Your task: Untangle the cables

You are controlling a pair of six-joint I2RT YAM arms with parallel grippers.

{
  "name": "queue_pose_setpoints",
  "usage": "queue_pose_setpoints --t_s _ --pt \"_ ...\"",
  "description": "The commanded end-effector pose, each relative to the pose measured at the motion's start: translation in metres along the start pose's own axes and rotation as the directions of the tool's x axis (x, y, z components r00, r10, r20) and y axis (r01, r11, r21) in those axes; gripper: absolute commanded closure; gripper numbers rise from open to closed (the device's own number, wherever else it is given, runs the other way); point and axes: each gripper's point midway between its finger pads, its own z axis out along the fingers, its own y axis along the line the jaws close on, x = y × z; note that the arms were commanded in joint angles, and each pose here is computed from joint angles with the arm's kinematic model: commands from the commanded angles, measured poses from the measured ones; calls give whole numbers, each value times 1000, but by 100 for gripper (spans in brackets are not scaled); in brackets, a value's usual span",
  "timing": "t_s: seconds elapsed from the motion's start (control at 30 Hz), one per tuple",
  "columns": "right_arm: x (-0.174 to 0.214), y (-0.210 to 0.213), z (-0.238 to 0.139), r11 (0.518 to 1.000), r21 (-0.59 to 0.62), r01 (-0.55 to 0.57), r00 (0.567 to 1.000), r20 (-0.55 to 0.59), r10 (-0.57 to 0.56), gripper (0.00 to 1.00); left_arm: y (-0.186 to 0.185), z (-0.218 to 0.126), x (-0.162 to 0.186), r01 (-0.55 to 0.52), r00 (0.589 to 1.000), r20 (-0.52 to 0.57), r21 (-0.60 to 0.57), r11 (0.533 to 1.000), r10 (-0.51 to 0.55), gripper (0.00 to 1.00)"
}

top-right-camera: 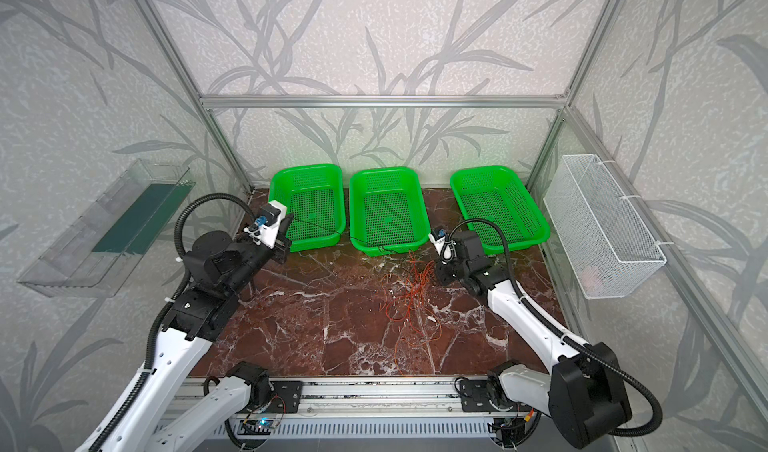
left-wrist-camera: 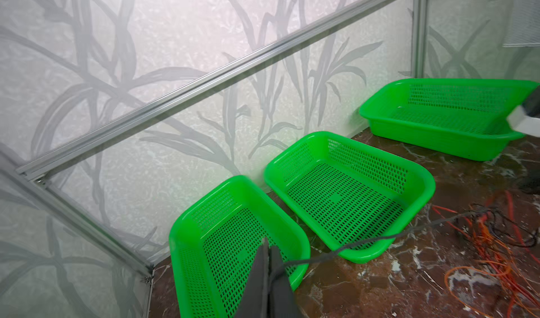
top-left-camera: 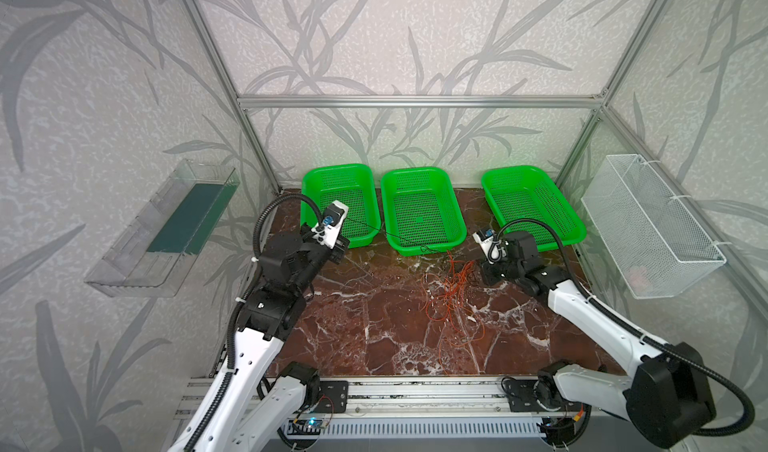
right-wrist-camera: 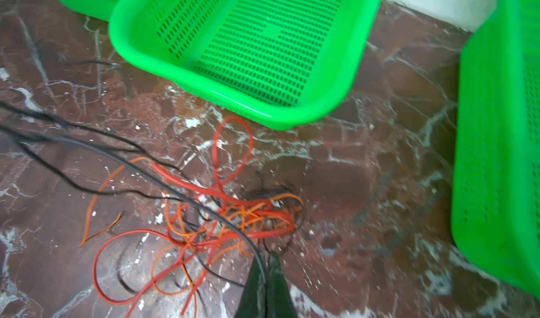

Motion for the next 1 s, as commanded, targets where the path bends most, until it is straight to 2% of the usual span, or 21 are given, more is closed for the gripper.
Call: queue_pose_setpoints --t_s 0.0,0.3,0.47,0.8,0.87,0.9,0.97 --pt "28 -21 -13 994 51 -101 994 -47 103 100 20 -4 -20 38 996 77 -55 998 -34 100" --pt "65 -82 -30 943 254 -214 963 -106 247 100 57 -6 -26 52 996 86 -145 988 -40 100" --pt "81 -106 -39 911 359 -205 953 -141 270 100 72 -9 -24 46 997 77 -193 980 -31 100" --pt "96 -132 -46 864 472 -177 936 -191 296 100 93 -11 -24 48 996 83 -253 966 -28 100" --pt "93 -130 -47 871 458 -180 937 -190 294 100 90 -10 -28 55 995 94 -233 971 -34 100" --pt "87 -123 -44 895 408 -177 945 -183 270 99 83 -9 -33 62 993 108 -189 980 -42 100" --pt "73 -107 -38 933 309 -184 964 -127 232 86 65 -7 -40 78 988 136 -82 994 -67 100"
